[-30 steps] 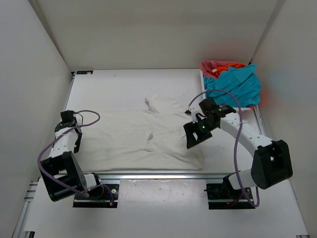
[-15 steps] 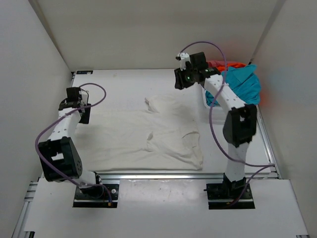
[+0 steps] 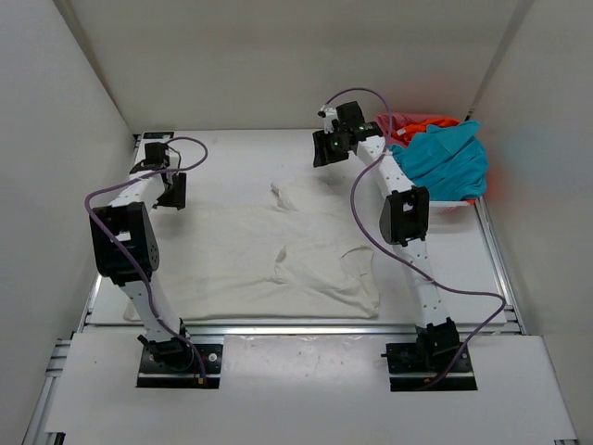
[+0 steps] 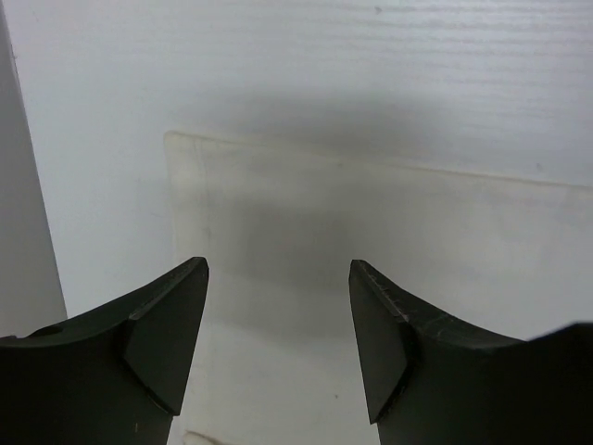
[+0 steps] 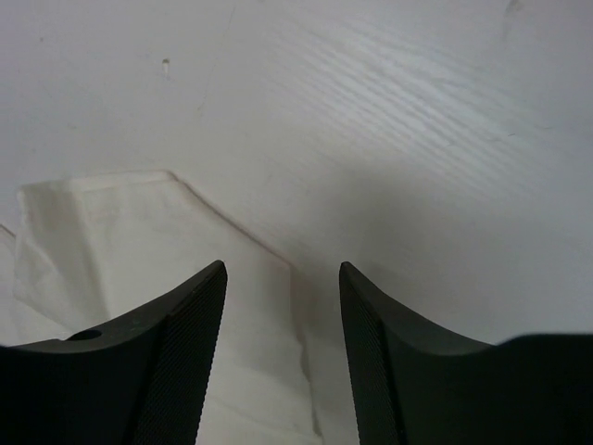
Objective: Fold and stack the t-shirts
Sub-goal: Grap the side of the flattened tshirt furthest away from the robot with both arms
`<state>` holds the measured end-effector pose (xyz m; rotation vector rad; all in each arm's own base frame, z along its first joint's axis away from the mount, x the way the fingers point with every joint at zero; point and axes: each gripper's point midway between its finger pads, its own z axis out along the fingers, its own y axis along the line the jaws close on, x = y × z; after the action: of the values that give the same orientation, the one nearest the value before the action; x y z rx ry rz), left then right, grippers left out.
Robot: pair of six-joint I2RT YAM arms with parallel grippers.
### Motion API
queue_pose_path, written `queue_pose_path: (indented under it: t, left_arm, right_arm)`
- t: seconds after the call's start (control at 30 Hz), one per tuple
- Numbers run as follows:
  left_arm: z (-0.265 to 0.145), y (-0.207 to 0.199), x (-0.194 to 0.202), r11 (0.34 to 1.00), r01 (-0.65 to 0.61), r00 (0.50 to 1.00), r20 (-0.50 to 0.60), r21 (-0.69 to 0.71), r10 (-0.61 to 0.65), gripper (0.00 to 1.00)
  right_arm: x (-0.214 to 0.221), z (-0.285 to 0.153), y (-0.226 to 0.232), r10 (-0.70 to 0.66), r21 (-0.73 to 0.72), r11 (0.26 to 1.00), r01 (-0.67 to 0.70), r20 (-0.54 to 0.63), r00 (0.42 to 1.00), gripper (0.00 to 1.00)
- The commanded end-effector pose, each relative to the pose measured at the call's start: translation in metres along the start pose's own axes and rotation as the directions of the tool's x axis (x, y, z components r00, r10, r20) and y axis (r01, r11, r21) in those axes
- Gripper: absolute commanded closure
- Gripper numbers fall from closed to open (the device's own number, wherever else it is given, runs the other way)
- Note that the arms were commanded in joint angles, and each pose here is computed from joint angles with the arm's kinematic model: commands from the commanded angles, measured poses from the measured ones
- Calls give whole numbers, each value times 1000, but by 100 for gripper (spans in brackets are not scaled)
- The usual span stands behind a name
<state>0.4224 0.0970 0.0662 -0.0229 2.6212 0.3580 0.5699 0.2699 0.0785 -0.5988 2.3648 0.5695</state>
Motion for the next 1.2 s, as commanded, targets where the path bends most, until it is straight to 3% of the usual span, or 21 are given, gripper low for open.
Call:
queue_pose_path:
  t: [0.0,0.33,0.6,0.83,0.9,1.0,1.07,1.1,1.17]
  left_arm:
    - [-6,26,-30,994,102,992,75,-39,-99,27]
    - [29,55,-39,973,226,973,62,-38,-224,25]
    - [59,43,-26,975,220,975,-2,-4,-220,23]
    - [68,36,-17,977,211,977,-38,27,-210,25]
    - [70,33,-14,979,201,979,-47,31,-199,30]
    - [70,25,-7,982,179,982,-70,65,-175,47]
    - [65,26,-3,982,174,983,-73,66,-169,71]
    - [64,27,0,984,163,985,-75,68,-158,76]
    - [57,32,-7,985,160,986,-50,58,-157,89]
  right_arm:
    - [1,-5,30,-5,-71,997,4,-19,1000,41]
    - [41,16,20,75,-11,997,-77,-127,989,37]
    - [73,29,27,66,-4,998,-68,-216,974,39]
    - [70,33,28,38,13,999,-36,-204,978,43]
    - [70,35,30,40,12,999,-38,-203,978,50]
    - [65,31,29,25,11,1000,-23,-196,980,79]
    - [59,31,34,17,11,1000,-16,-179,984,91]
    - [57,28,30,21,15,1000,-19,-178,984,98]
    - [53,24,31,-26,1,1000,27,-173,985,100]
